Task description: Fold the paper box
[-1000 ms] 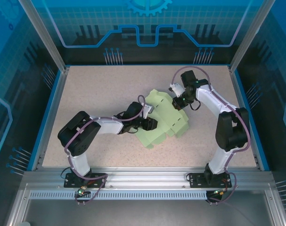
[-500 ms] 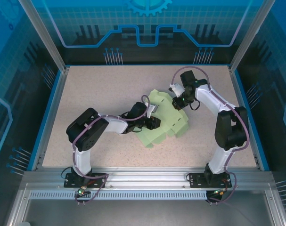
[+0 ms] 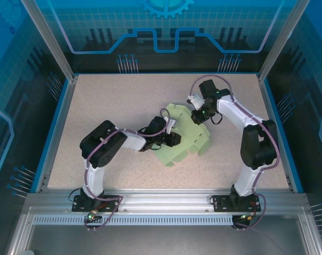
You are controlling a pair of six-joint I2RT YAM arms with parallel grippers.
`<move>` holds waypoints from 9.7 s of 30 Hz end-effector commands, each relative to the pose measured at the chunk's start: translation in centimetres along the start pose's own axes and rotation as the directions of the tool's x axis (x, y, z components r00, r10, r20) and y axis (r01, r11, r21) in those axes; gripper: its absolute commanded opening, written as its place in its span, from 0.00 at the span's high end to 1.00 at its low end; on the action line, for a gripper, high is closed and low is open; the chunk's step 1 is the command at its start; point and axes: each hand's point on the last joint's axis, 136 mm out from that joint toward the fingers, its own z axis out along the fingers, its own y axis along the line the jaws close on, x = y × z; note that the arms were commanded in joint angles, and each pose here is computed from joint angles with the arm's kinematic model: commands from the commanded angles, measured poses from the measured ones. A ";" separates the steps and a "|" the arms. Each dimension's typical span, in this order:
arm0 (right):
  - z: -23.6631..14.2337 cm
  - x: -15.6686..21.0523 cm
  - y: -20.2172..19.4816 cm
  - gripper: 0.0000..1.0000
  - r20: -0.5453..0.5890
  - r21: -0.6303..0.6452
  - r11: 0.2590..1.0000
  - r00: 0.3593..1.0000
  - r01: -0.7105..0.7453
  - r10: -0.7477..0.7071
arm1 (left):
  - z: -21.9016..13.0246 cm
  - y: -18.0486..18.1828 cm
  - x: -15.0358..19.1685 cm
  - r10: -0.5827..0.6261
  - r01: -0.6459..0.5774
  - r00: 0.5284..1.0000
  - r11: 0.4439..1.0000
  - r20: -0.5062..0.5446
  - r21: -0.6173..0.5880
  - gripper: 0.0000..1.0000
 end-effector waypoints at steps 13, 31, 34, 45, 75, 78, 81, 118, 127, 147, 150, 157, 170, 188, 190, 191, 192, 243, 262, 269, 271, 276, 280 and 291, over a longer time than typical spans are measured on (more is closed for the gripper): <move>-0.9 -0.6 7.1 0.91 0.054 -0.070 0.997 0.998 0.022 -0.018 | 0.8 0.4 1.6 -0.030 0.029 0.999 0.999 0.015 0.025 0.82; -1.5 -1.1 3.5 0.92 0.061 0.159 0.985 0.995 0.072 -0.083 | -0.7 -0.5 -0.1 -0.010 0.009 0.997 1.000 0.074 0.026 0.76; -2.3 -1.6 2.1 0.92 0.055 0.286 0.949 0.986 0.134 -0.156 | -1.2 -1.2 -1.2 -0.008 0.005 0.995 0.999 0.099 0.032 0.71; -3.5 -3.2 -0.4 0.92 0.014 0.629 0.735 0.941 0.254 -0.338 | -4.9 -0.9 -4.3 -0.089 0.084 0.978 0.996 0.187 0.037 0.59; -1.7 -3.7 1.3 0.90 0.054 0.653 0.660 0.846 0.371 -0.530 | -13.7 2.1 -7.6 -0.096 0.119 0.954 0.991 0.283 -0.065 0.48; -1.9 -3.0 2.1 0.90 0.078 0.554 0.738 0.859 0.384 -0.506 | -13.4 0.8 -8.3 -0.073 0.076 0.957 0.997 0.279 -0.001 0.48; -2.1 -2.8 2.3 0.91 0.077 0.505 0.773 0.872 0.385 -0.484 | -13.0 -0.3 -9.3 -0.056 0.043 0.958 0.998 0.281 0.051 0.47; -3.2 -3.4 2.9 0.94 0.145 0.442 0.844 0.904 0.305 -0.402 | -8.4 -2.1 -12.9 -0.048 0.021 0.976 0.992 0.213 0.126 0.55; -3.2 -3.7 3.7 0.94 0.195 0.405 0.870 0.903 0.281 -0.383 | -7.2 -3.2 -12.8 -0.081 0.042 0.975 0.981 0.207 0.187 0.55; -4.7 -1.5 2.5 0.95 0.200 0.212 0.965 0.960 0.154 -0.197 | -9.9 1.0 -8.0 0.024 -0.024 0.983 1.000 0.180 -0.004 0.47; -5.7 -1.3 2.8 0.95 0.202 0.142 0.983 0.969 0.115 -0.143 | -9.7 1.0 -7.6 0.074 -0.074 0.982 0.997 0.173 -0.010 0.46; -7.9 -1.2 3.5 0.95 0.231 0.026 0.998 0.971 0.052 -0.057 | -9.1 2.2 -8.2 0.167 -0.153 0.970 0.984 0.179 -0.086 0.44; -7.7 -1.5 4.0 0.94 0.236 -0.047 0.998 0.971 0.045 -0.033 | -7.8 2.9 -10.6 0.273 -0.248 0.945 0.957 0.179 -0.149 0.38; -7.1 -1.4 4.5 0.95 0.224 -0.088 0.994 0.973 0.068 -0.046 | -5.7 6.0 -11.4 0.285 -0.253 0.952 0.938 0.114 -0.235 0.35; -7.0 -1.5 4.6 0.95 0.227 -0.092 0.993 0.973 0.070 -0.047 | -5.7 6.4 -11.4 0.289 -0.253 0.951 0.934 0.113 -0.253 0.35; -7.0 -1.5 4.6 0.95 0.227 -0.093 0.993 0.973 0.069 -0.046 | -5.6 6.4 -11.3 0.290 -0.255 0.950 0.933 0.114 -0.253 0.34; -6.9 -1.5 4.6 0.95 0.226 -0.095 0.993 0.973 0.068 -0.045 | -5.6 6.3 -11.3 0.291 -0.256 0.950 0.934 0.116 -0.249 0.34; -5.2 -2.2 3.2 0.96 0.220 -0.084 0.996 0.975 -0.021 0.039 | -5.7 0.0 -6.3 0.215 -0.229 0.961 0.971 0.172 0.066 0.51; -4.9 -2.6 1.8 0.96 0.041 0.457 0.842 0.939 0.286 -0.341 | -14.1 3.7 -8.7 0.013 0.009 0.955 0.997 0.295 -0.073 0.46; -4.2 -3.9 3.1 0.96 -0.047 0.620 0.646 0.843 0.445 -0.535 | -17.6 6.8 -9.5 -0.062 0.145 0.935 0.965 0.348 -0.217 0.42; -4.0 -4.4 3.6 0.96 -0.042 0.650 0.602 0.813 0.463 -0.580 | -18.4 7.6 -9.8 -0.084 0.180 0.928 0.954 0.363 -0.239 0.41; -3.2 -5.5 4.9 0.95 -0.066 0.718 0.470 0.723 0.514 -0.688 | -19.1 8.7 -9.9 -0.114 0.225 0.925 0.934 0.361 -0.279 0.41; -2.2 -5.6 5.1 0.95 -0.105 0.746 0.390 0.674 0.539 -0.731 | -18.9 9.0 -10.4 -0.123 0.234 0.924 0.931 0.361 -0.281 0.41; -1.0 -6.8 4.6 0.95 -0.162 0.829 0.220 0.598 0.514 -0.785 | -16.1 10.7 -12.9 -0.146 0.239 0.938 0.929 0.313 -0.283 0.40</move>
